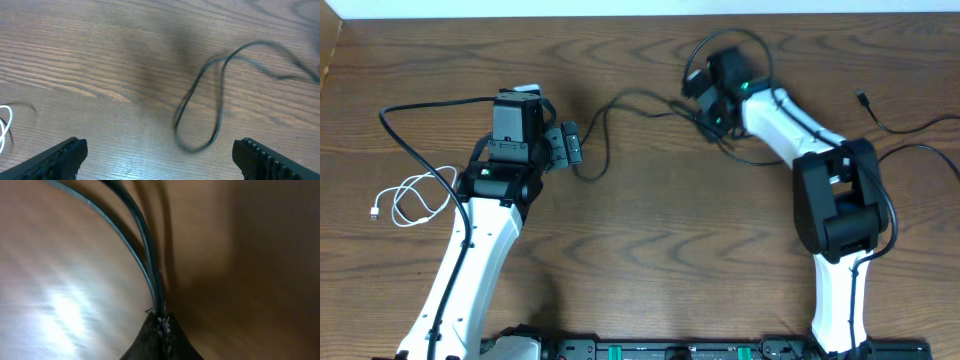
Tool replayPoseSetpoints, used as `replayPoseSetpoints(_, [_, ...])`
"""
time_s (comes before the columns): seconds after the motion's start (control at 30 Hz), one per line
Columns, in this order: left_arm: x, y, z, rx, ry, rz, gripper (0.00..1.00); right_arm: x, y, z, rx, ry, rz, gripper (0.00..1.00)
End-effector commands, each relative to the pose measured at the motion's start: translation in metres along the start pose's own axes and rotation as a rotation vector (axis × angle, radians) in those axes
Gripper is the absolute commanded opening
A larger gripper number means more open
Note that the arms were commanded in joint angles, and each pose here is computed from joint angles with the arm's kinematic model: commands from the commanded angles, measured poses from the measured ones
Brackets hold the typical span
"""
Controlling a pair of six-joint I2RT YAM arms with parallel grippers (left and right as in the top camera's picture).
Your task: Untangle cables
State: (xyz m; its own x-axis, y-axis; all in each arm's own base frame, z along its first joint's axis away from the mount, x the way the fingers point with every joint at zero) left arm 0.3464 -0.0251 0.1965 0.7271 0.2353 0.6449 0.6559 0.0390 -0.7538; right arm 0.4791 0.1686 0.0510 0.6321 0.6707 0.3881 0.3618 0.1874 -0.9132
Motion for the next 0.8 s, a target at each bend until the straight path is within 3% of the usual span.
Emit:
replayPoseSetpoints(0.0, [0.004, -0.002, 0.002, 0.014, -0.008, -0.014, 0.98, 0.016, -0.043, -0.077, -0.285, 0.109, -0.006, 0.01])
replayPoseSetpoints(0.23, [0.004, -0.002, 0.002, 0.014, -0.008, -0.014, 0.98, -0.010, -0.107, -0.169, -0.454, 0.333, 0.008, 0.01])
replayPoseSetpoints(0.33, [0.004, -0.002, 0.002, 0.014, -0.008, -0.014, 0.98, -0.024, -0.125, -0.193, -0.378, 0.443, -0.050, 0.01])
replayPoseSetpoints(0.57, [0.004, -0.002, 0.002, 0.014, -0.008, -0.014, 0.98, -0.016, -0.128, -0.171, 0.004, 0.476, -0.223, 0.01])
replayPoseSetpoints(0.77, [0.004, -0.002, 0.002, 0.014, -0.008, -0.014, 0.98, 0.012, -0.123, -0.140, 0.068, 0.331, -0.254, 0.01])
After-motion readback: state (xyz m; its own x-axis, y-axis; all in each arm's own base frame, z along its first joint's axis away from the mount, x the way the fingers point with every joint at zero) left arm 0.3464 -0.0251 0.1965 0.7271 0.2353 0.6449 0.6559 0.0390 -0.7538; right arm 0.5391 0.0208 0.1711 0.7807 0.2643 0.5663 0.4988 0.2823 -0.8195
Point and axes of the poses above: each gripper's point midway between its finger pads, its own y axis out along the fingers, its own z axis along the line the jaws close on, x = y × z, the point moved 3 cm from there along -y, back along the fingers, and after that the axes turned 6 degrees about -y, right-handed, at the moved point
